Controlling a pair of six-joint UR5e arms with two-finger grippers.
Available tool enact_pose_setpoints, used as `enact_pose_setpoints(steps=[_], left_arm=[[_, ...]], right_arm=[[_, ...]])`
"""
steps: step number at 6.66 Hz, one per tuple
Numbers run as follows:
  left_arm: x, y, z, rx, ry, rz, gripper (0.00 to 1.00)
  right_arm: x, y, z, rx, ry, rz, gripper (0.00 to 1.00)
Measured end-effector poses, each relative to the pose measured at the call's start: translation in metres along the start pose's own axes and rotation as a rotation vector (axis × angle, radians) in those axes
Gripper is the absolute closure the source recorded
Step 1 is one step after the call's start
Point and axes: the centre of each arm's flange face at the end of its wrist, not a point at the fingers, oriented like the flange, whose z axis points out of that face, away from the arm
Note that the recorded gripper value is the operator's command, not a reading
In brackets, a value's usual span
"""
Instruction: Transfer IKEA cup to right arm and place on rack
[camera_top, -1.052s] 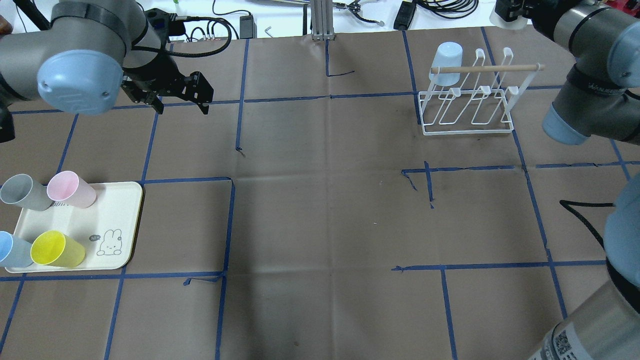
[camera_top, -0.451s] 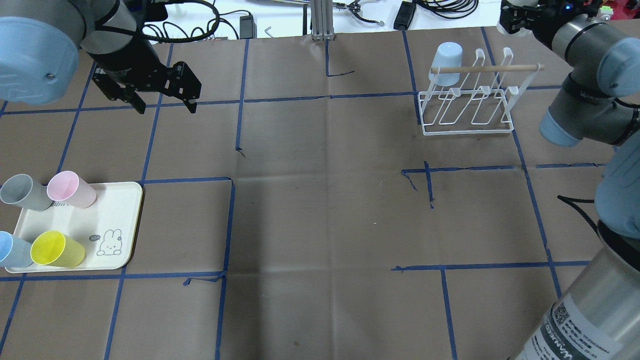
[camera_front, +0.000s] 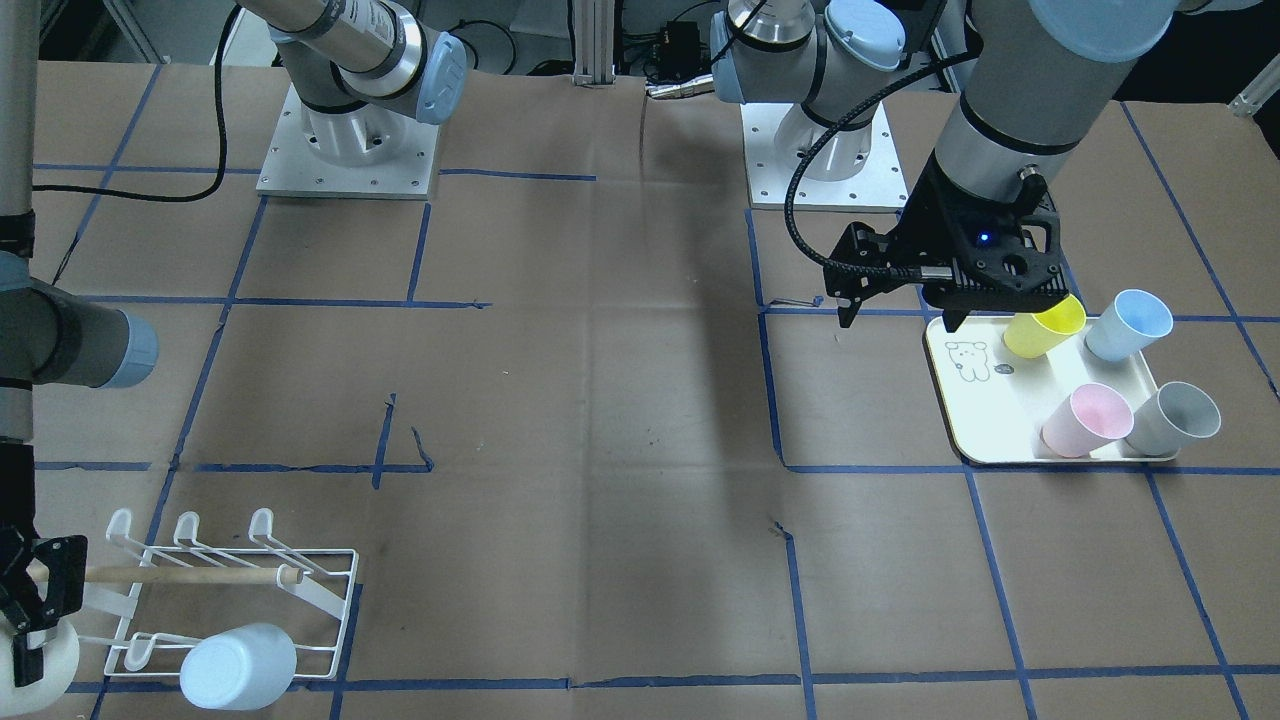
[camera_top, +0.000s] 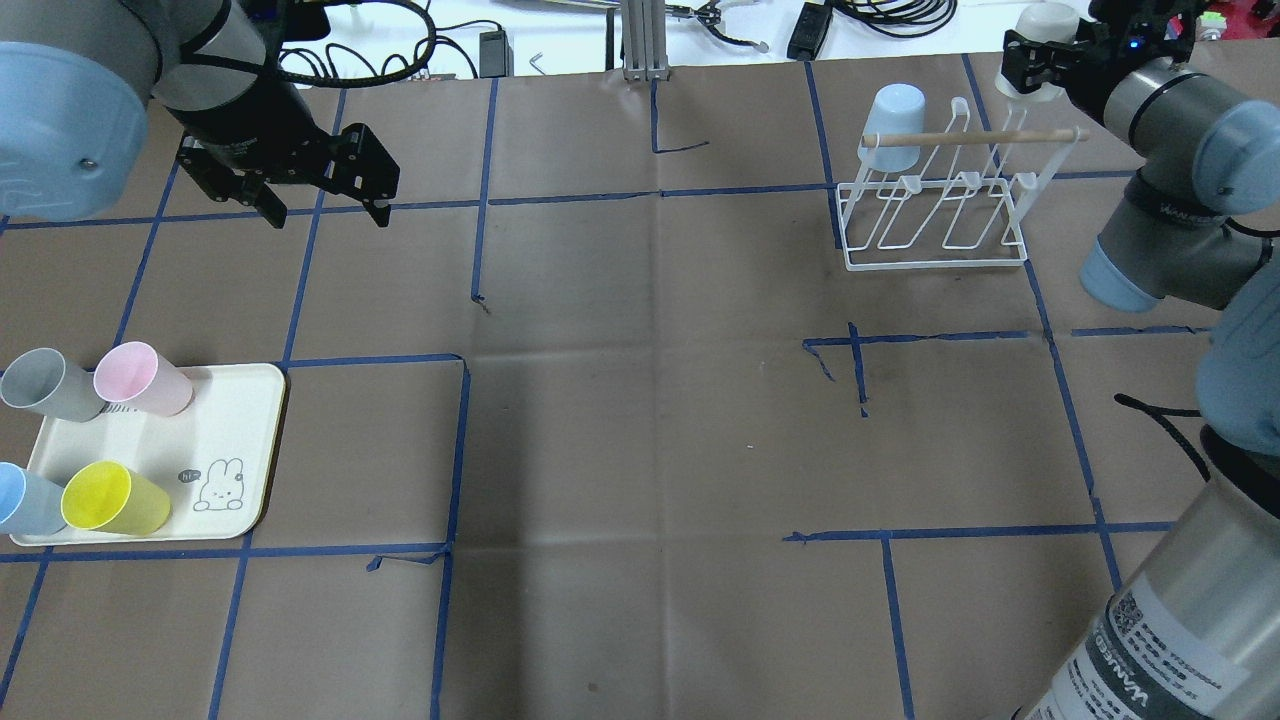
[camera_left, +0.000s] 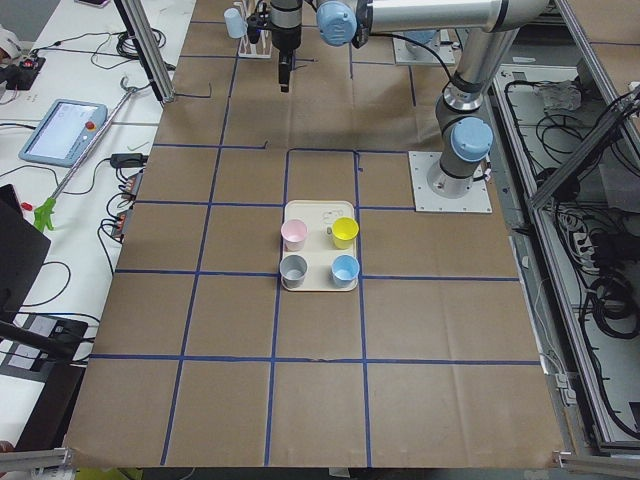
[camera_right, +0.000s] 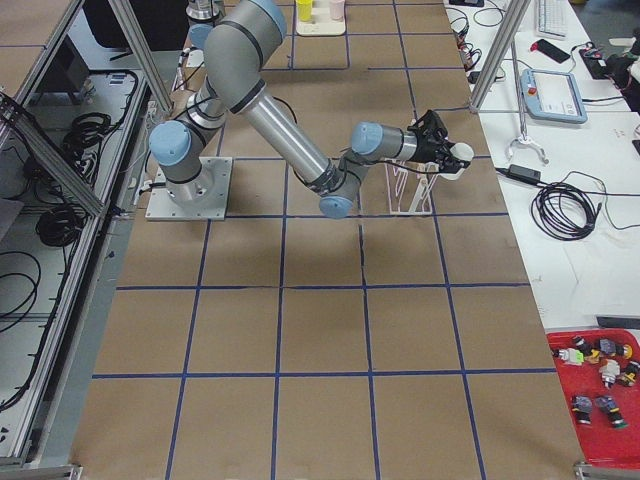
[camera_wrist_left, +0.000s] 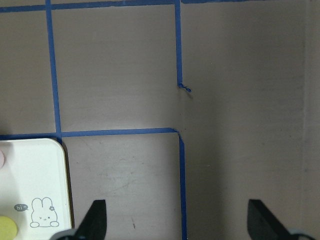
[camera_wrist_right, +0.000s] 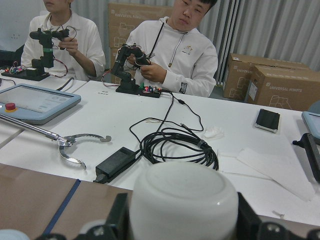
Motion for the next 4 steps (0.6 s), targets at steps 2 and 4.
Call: enact_pose_setpoints(steps=[2, 4], left_arm=[[0.015, 0.007, -0.004, 0.010, -0.002, 0.017, 0.01], [0.019, 0.006, -0.009, 0.023, -0.003, 0.020, 0.01]], right_arm=[[-0.003, 0.011, 0.000, -0.017, -0.011, 0.013, 0.39], [-0.005, 0.014, -0.001, -0.023, -0.015, 0.016, 0.00]])
